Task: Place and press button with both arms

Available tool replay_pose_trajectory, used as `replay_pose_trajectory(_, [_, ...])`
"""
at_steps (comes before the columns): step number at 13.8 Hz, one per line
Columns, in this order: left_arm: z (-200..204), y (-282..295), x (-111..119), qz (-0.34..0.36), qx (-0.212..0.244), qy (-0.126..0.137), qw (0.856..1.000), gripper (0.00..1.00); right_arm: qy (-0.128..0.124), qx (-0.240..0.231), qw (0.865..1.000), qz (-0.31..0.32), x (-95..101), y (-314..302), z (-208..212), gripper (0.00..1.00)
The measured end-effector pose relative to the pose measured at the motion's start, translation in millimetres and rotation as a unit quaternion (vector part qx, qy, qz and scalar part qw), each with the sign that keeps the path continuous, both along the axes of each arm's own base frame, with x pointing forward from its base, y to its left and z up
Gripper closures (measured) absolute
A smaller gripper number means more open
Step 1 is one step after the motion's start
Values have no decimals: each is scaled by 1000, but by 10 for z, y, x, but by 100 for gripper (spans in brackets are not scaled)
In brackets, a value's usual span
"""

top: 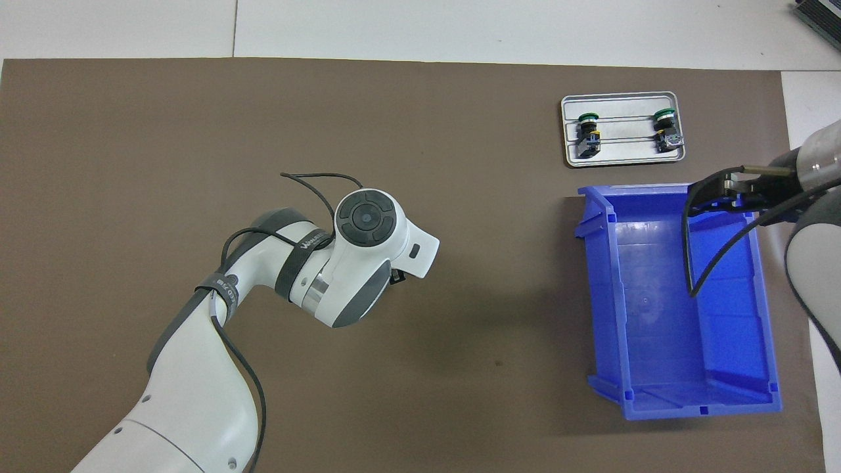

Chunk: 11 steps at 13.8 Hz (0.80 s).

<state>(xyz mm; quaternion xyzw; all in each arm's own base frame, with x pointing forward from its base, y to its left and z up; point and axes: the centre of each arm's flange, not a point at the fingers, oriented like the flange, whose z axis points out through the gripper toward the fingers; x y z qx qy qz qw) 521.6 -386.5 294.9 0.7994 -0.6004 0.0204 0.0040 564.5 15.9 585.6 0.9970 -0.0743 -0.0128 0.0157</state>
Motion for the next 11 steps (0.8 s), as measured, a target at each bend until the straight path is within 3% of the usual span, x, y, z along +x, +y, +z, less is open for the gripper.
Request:
replay_pose_trajectory(5, [-51, 4, -10, 0, -11, -14, 1000, 22, 15, 0, 1000, 14, -40, -37, -91, 0])
replay_pose_trajectory(8, [-17, 14, -3, 2, -15, -20, 1000, 49, 19, 0, 1000, 15, -62, -55, -119, 0])
replay_pose_trajectory(9, [-16, 16, -4, 3, -15, -20, 1000, 49, 19, 0, 1000, 15, -69, -55, -123, 0])
replay_pose_trajectory(10, [-11, 16, -7, 3, -15, -20, 1000, 58, 19, 0, 1000, 15, -72, -55, -121, 0])
replay_pose_trajectory(11, [-11, 18, -6, 3, -15, -20, 1000, 60, 19, 0, 1000, 15, -74, -55, -119, 0])
